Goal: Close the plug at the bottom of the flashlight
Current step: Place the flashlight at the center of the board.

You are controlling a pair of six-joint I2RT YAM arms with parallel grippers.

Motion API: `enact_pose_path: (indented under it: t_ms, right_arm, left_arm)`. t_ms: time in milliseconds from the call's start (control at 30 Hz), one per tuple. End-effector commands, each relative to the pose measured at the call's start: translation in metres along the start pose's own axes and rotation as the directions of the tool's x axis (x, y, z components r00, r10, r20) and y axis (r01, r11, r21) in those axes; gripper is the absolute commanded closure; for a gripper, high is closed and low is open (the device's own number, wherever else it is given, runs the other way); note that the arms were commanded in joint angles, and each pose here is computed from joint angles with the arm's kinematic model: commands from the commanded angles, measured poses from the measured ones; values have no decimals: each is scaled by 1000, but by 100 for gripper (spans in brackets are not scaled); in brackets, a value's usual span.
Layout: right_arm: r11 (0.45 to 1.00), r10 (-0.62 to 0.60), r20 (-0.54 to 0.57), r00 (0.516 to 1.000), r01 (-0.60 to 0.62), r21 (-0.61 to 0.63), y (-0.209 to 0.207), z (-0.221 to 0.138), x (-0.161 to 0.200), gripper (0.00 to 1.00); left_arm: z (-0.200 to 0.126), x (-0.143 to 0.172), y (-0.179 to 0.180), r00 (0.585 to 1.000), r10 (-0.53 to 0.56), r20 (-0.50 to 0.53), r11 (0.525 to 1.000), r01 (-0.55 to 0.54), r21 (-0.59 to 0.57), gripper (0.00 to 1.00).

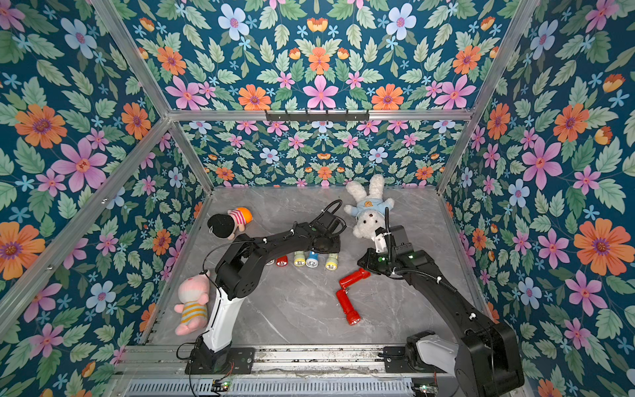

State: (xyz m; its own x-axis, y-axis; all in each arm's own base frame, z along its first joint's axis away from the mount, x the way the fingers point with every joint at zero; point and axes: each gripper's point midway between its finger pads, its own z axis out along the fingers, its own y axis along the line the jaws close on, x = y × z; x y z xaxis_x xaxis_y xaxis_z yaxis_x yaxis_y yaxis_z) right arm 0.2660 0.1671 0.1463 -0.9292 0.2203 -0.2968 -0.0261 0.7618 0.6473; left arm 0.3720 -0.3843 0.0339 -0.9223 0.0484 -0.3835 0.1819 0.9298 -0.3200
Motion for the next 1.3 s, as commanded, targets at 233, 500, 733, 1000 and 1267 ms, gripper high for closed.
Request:
enact_pose_path:
  t_ms: [233,500,733,1000,1267]
  right_arm:
    - [1000,-9,9,1000,10,-17,2,1,-2,81]
    - [1000,-6,9,1000,6,-18,2,2,-2,80]
    - [1000,-3,5,1000,3,-21,2,2,-1,79]
    - [1000,-5,-9,1000,5,-7,-1,3,2,79]
    - [999,17,-41,999,-16,38,-18,4,20,76]
  left_arm:
    - [-2,4,11,1000,-17,3,999,17,-45,57]
    - [-6,-1,9,1000,-13,16,999,14,-42,43]
    - [-26,-24,-8,997,-4,82,1000,4,1,40]
    - [-88,-59,-26,974,12,227,999,-22,45,40]
    - [-126,-37,-12,965,13,263,999,-26,45,39]
